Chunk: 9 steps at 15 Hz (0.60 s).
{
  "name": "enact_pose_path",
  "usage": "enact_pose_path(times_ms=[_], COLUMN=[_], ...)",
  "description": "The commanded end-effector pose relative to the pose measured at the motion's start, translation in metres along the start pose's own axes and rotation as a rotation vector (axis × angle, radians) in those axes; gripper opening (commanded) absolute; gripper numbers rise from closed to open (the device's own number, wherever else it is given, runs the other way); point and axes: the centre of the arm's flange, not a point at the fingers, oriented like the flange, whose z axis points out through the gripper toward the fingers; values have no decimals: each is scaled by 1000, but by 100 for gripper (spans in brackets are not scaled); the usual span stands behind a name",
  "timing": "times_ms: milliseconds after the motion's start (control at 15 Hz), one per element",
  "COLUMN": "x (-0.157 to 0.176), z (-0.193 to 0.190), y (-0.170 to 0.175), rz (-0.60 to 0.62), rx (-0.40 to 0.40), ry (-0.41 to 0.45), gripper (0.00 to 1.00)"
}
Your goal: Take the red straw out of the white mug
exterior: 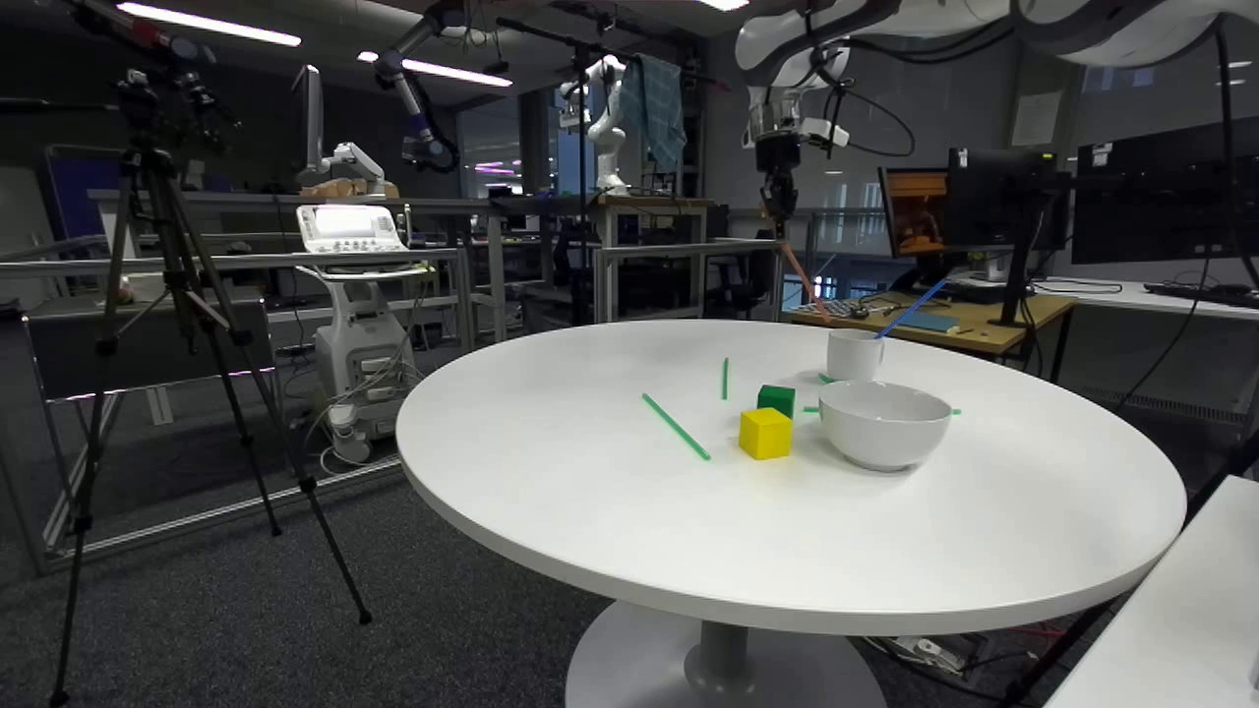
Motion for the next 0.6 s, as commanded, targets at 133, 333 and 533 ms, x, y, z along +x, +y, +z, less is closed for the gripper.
enact_pose_path(times_ms=[133,333,533], x=[19,27,34], z=[-11,-2,6], y=[-17,-28,-40], rz=[-91,-127,-163], rx=[-40,-70,-93], ry=[-52,-102,-154], gripper=[0,0,0])
